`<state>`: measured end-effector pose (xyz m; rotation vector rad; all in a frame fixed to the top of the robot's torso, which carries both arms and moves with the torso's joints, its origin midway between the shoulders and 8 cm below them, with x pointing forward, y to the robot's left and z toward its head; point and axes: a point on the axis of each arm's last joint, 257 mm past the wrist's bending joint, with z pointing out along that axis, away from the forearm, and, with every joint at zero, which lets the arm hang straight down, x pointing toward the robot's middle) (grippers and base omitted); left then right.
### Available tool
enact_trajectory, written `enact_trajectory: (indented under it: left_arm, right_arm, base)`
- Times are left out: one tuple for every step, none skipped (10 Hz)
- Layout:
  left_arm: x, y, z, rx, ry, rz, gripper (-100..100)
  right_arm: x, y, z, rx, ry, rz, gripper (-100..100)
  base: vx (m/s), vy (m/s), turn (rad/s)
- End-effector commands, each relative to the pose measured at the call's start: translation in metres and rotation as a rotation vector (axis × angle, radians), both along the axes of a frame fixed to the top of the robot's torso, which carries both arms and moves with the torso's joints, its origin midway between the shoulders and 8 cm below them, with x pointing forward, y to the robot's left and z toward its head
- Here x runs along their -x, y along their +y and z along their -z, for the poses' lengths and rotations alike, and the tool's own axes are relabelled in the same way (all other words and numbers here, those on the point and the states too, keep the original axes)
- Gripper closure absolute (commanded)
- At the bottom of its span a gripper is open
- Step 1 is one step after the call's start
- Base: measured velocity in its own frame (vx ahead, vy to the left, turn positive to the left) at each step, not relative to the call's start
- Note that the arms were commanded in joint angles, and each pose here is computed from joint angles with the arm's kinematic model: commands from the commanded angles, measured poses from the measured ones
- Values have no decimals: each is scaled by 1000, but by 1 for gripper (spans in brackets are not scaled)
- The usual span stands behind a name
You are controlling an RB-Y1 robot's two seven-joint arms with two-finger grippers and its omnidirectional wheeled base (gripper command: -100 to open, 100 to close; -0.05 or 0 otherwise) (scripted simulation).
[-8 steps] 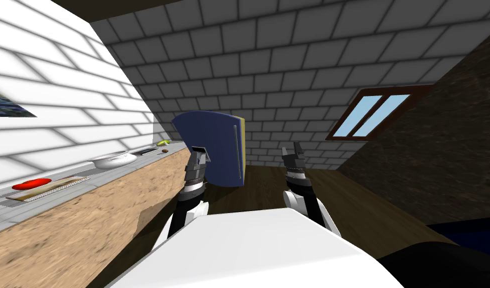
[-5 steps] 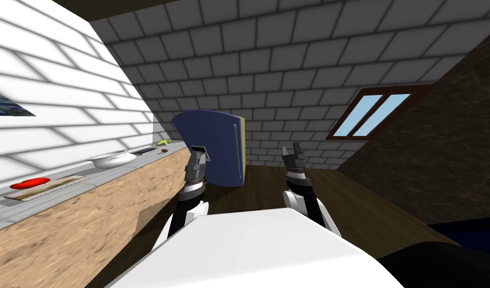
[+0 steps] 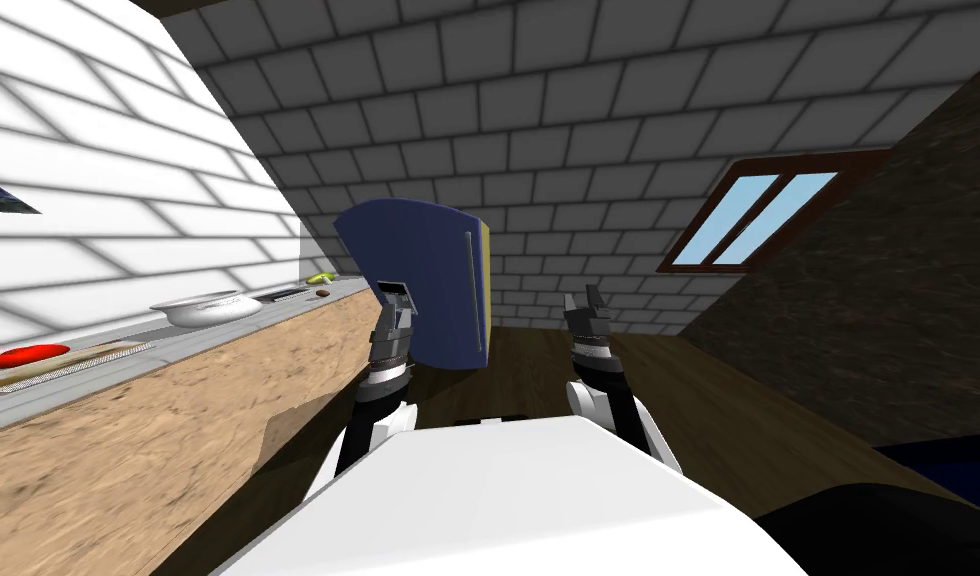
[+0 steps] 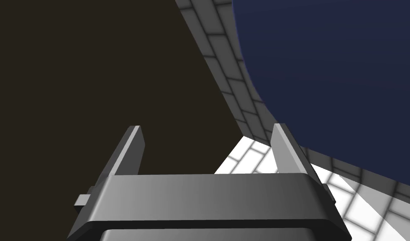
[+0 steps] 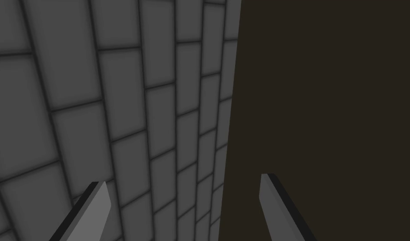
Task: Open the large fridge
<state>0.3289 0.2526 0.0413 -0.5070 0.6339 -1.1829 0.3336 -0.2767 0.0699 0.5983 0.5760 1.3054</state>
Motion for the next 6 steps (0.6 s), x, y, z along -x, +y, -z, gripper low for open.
enact_trajectory:
  left_arm:
    - [0,0,0,0,0,0,0]
    - [-3,-4,4,-28,14,20,-100]
    - [-6,-6,7,-47,26,35,-100]
    - [-10,-9,11,-66,40,51,-100]
    - [-14,-11,16,-84,57,66,-100]
    - [-19,-12,21,-101,75,81,-100]
  right_arm:
    - [0,0,0,0,0,0,0]
    - [0,0,0,0,0,0,0]
    - [0,0,0,0,0,0,0]
    - [0,0,0,0,1,0,0]
    - [0,0,0,0,1,0,0]
    - [0,0,0,0,1,0,0]
  base:
    - [0,0,0]
    - [5,-8,-20]
    - [0,-18,-30]
    - [-4,-25,-38]
    - [-3,-31,-49]
    - [-2,-43,-56]
